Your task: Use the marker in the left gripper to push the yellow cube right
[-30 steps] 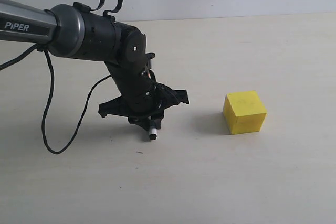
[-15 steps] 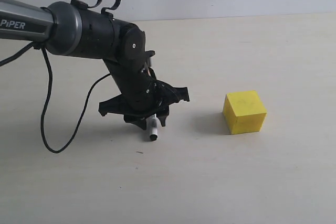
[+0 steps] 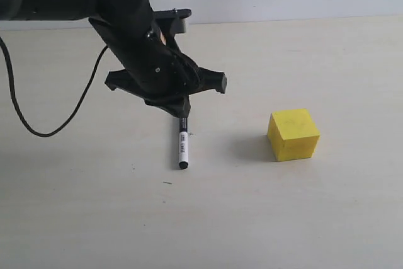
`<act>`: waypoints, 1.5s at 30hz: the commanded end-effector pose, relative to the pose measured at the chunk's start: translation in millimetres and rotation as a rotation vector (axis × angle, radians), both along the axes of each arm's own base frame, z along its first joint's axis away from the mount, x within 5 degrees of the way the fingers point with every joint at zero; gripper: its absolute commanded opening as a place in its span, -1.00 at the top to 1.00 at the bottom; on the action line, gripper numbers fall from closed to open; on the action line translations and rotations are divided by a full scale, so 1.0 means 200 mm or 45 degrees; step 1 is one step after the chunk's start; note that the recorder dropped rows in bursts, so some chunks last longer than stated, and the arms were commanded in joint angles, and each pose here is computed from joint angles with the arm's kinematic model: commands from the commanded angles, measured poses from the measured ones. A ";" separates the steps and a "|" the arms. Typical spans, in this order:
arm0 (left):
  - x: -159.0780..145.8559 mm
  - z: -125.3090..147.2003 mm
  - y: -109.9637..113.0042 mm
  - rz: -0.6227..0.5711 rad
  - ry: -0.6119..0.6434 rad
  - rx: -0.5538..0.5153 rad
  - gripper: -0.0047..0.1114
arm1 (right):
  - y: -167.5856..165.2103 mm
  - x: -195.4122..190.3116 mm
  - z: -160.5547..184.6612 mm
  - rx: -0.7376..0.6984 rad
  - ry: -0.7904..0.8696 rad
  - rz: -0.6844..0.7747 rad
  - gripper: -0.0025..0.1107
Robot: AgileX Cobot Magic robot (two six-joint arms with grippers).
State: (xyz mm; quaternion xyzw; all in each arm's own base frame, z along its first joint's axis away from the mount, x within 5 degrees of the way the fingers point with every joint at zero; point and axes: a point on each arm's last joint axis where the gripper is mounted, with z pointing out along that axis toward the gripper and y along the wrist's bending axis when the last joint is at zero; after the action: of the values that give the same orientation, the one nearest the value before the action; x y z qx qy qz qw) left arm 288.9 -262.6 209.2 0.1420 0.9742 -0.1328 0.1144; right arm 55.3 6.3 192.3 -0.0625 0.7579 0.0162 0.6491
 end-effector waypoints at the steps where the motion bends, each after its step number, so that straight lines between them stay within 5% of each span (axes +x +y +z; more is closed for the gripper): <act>1: -0.07 0.10 0.01 -0.092 -0.099 -0.052 0.92 | 0.00 0.00 0.00 0.004 -0.012 -0.005 0.96; 5: -0.16 0.16 0.01 -0.125 -0.277 -0.180 0.92 | 0.00 0.00 0.00 0.004 -0.012 -0.005 0.96; 9: -0.34 0.27 0.11 -0.163 -0.654 -0.434 0.92 | 0.00 0.00 0.00 0.004 -0.012 -0.005 0.96; 14: -0.65 0.31 0.46 -0.157 -1.152 -0.701 0.92 | 0.00 0.00 0.00 0.004 -0.012 -0.005 0.96; 20: -0.95 0.27 0.81 -0.104 -1.458 -0.899 0.92 | 0.00 0.00 0.00 0.004 -0.012 -0.005 0.96; 29: -1.06 0.28 0.93 -0.090 -1.574 -0.985 0.92 | 0.00 0.00 0.00 0.004 -0.012 -0.005 0.96; 45: -1.08 0.29 0.92 -0.120 -1.570 -1.027 0.92 | 0.00 0.00 0.00 0.003 -0.009 -0.005 0.96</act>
State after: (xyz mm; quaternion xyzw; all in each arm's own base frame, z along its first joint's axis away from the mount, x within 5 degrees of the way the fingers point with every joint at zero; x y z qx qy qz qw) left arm 74.9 -78.5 267.1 0.1797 0.6040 -0.3779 0.6783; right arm 55.3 6.3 192.3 -0.0625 0.7579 0.0162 0.6491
